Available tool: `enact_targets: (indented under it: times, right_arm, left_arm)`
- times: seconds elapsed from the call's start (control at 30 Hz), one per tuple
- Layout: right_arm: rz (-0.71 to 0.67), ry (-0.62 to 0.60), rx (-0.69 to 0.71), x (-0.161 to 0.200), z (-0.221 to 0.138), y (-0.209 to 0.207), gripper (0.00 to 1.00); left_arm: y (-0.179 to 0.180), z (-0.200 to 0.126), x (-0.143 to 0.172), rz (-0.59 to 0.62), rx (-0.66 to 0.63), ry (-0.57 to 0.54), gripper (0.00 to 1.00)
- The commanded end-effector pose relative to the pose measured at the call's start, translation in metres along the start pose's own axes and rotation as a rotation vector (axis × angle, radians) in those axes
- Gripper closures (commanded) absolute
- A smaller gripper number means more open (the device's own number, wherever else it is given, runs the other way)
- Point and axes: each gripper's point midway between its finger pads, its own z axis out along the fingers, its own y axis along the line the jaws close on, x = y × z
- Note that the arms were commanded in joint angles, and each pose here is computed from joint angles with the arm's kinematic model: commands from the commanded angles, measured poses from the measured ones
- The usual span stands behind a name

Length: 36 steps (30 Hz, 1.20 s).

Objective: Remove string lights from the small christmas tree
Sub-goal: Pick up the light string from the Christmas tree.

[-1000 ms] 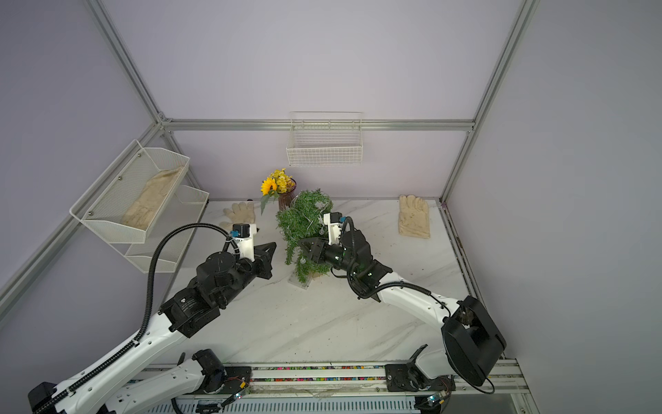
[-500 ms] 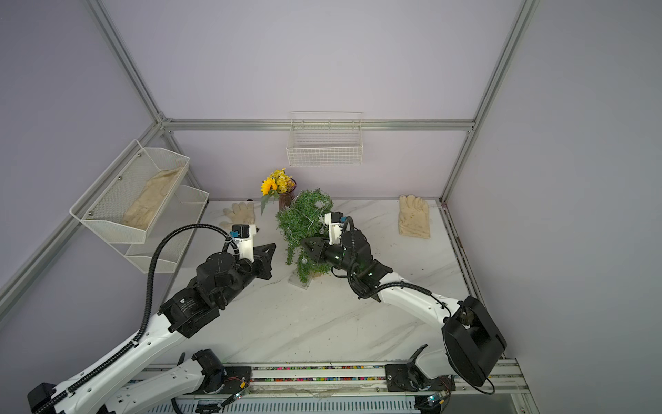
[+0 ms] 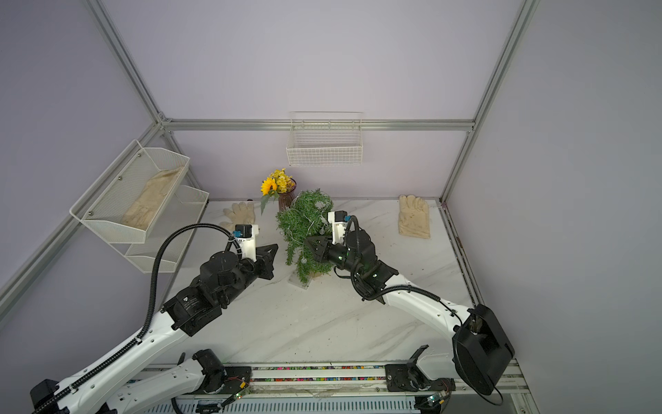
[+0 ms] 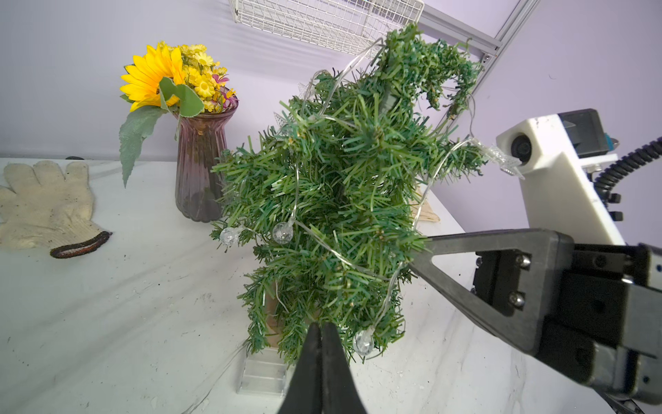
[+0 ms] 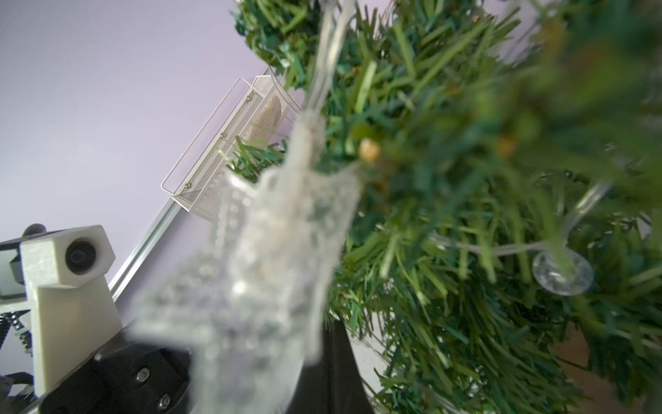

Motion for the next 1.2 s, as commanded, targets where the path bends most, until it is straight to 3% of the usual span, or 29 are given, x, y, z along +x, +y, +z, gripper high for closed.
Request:
enact_targets:
  times: [0.0, 0.73, 1.17]
  right_arm:
    - [-0.012, -0.024, -0.011, -0.008, -0.003, 0.009, 0.95]
    - [-0.137, -0.113, 0.072, -0.053, -0.043, 0.039, 1.00]
    - [-0.241, -0.342, 0.290, -0.141, -0.090, 0.035, 1.00]
  left_arm:
    - [-0.003, -0.003, -0.005, -0.025, 0.022, -0.027, 0.95]
    - [0.000, 0.004, -0.001, -0.013, -0.009, -0.003, 0.95]
    - [0.026, -0.003, 0.001, -0.045, -0.132, -0.013, 1.00]
